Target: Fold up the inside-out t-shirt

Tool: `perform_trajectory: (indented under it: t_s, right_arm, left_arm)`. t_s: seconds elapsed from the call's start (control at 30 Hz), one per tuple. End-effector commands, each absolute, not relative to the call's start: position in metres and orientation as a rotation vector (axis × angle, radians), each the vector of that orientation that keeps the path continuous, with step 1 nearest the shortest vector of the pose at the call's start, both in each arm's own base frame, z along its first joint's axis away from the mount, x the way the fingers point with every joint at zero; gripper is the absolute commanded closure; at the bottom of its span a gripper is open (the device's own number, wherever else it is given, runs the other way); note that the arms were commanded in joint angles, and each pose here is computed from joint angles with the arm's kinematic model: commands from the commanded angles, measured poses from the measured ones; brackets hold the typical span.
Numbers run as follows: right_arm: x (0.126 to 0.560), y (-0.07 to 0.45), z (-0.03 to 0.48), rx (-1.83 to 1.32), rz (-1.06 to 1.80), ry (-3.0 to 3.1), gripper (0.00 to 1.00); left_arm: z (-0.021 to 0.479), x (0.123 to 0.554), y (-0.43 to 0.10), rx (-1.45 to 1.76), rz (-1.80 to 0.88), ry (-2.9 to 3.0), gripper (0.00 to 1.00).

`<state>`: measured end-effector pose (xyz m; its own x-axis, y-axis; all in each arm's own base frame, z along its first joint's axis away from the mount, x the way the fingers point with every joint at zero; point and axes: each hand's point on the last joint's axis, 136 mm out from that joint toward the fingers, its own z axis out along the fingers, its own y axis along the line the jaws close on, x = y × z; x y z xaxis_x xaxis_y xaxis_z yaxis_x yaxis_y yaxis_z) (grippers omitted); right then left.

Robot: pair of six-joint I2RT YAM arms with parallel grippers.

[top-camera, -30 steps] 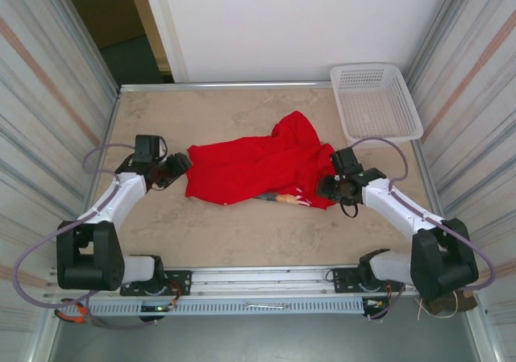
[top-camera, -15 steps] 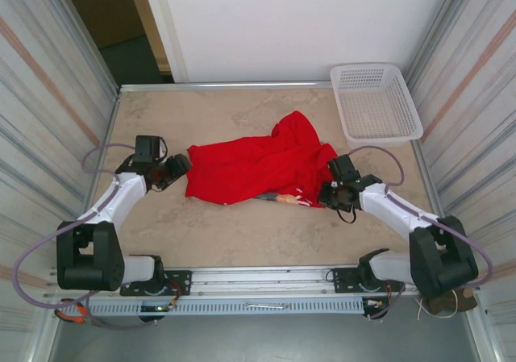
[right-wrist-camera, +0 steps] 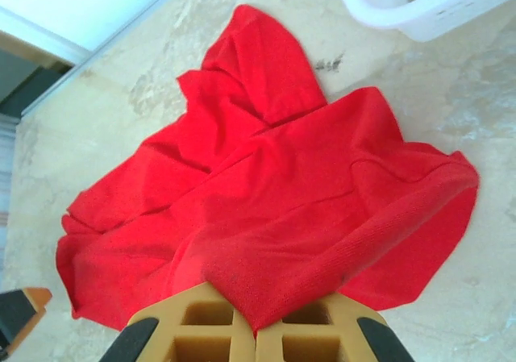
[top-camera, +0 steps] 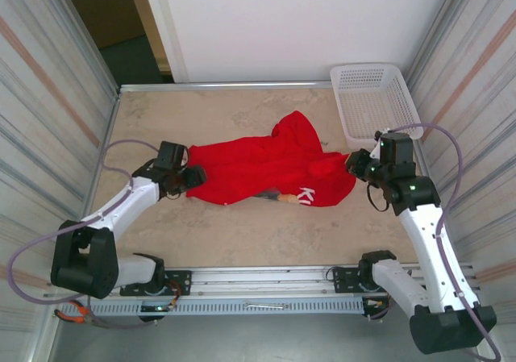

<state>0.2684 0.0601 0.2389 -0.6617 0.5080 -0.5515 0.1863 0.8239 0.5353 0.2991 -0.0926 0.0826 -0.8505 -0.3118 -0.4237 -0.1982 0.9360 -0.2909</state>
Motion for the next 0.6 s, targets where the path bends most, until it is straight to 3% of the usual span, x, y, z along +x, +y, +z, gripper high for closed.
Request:
perform_trajectory:
  t_s: [0.0,0.47,0.57]
  right_arm:
    - [0.261,0.054,0.255,0.488,0.581,2.264,1.00]
    - [0.260,0.046,0.262,0.507,0.587,2.247,1.00]
    - [0.259,0.047,0.262,0.508,0.589,2.249,1.00]
  left_arm:
    - [0.068,0.291,-0.087,-0.374,-0.203,2.634,0.35]
    - [0.036,0.295,-0.092,-0.362,-0.108,2.680,0.46]
    - [0.032,0.295,-0.096,-0.352,-0.108,2.691,0.52]
